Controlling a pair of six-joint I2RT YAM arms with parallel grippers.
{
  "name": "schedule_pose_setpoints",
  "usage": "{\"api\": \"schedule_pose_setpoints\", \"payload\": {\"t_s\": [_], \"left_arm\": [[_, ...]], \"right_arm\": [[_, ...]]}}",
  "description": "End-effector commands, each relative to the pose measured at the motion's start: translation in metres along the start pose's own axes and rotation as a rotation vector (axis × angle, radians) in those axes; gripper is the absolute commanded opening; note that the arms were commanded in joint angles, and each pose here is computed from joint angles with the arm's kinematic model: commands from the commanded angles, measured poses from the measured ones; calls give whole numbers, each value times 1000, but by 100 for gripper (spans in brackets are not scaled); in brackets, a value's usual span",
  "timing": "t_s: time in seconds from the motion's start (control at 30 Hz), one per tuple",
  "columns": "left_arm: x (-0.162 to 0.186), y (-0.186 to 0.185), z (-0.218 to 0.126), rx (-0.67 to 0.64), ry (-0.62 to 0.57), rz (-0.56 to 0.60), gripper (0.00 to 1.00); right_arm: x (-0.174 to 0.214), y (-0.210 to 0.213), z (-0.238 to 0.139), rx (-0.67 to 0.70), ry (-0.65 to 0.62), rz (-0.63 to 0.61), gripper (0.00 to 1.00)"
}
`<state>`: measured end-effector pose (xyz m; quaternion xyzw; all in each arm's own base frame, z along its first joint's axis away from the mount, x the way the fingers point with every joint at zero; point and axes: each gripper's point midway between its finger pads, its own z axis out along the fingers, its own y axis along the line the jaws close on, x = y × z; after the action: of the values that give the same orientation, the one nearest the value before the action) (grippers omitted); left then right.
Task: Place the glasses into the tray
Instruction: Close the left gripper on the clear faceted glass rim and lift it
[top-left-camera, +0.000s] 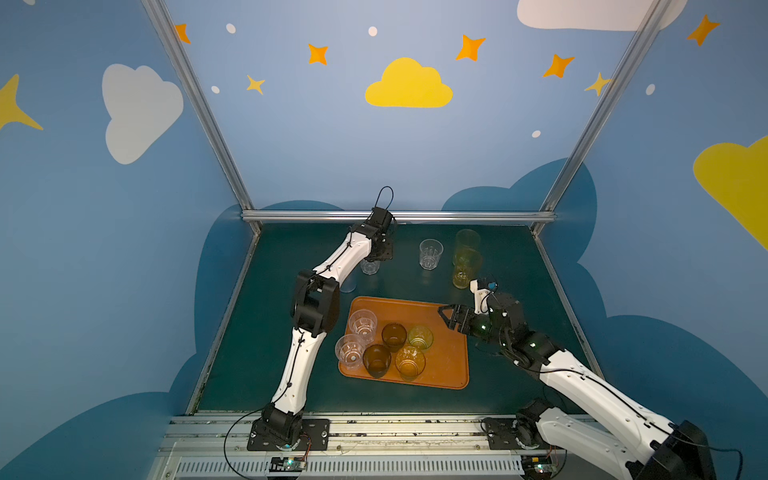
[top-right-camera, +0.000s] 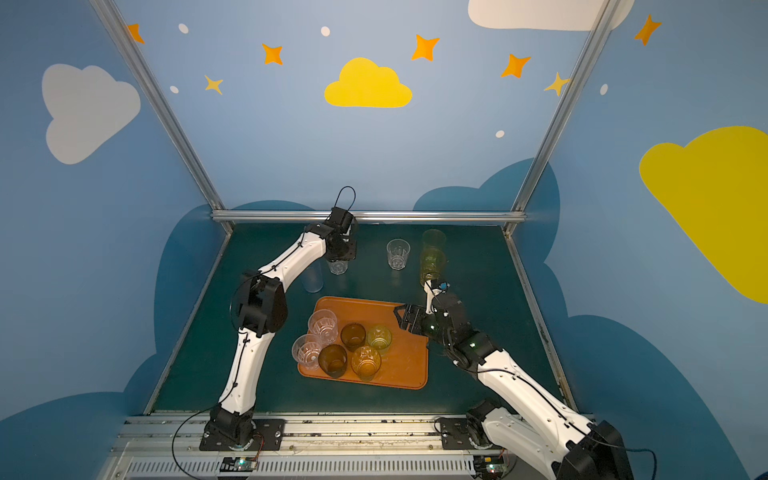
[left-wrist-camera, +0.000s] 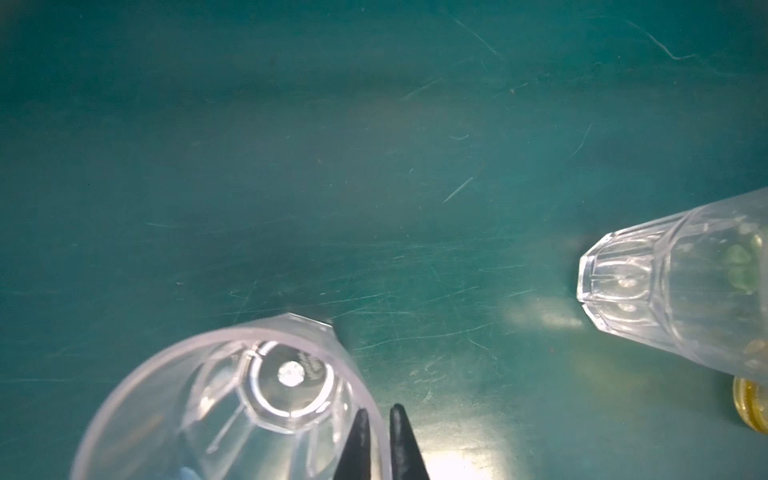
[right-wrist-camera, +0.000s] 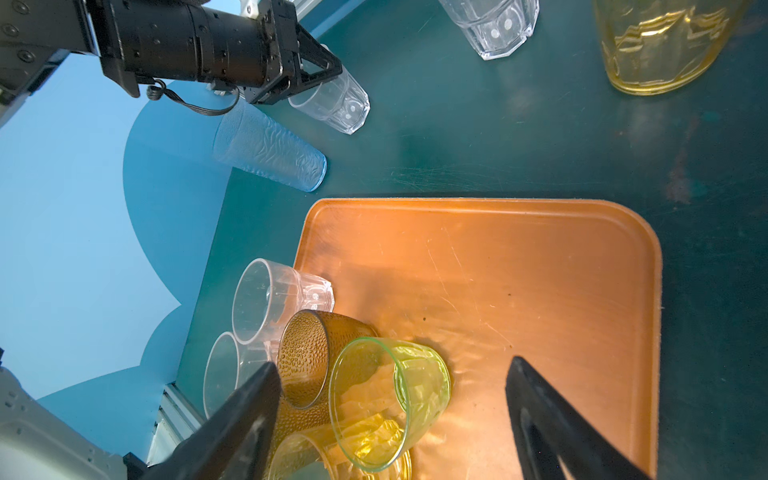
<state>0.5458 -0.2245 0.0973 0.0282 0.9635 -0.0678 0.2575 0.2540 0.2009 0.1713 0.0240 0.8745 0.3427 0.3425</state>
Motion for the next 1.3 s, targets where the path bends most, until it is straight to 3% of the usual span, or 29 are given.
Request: {"api": "schedule_pose_setpoints", "payload": {"t_s": [0.0, 0.87, 1.27], "left_arm": [[4, 0, 1, -9, 19, 10, 5], [4, -19, -22, 43, -4, 53, 4], [-2, -32, -56, 117, -85, 23, 4]], "right_arm": [[-1, -5, 0, 23, -5, 11, 84], [-5, -5, -13, 15, -47, 49, 84], [-2, -4, -20, 0, -40, 90, 84]]}}
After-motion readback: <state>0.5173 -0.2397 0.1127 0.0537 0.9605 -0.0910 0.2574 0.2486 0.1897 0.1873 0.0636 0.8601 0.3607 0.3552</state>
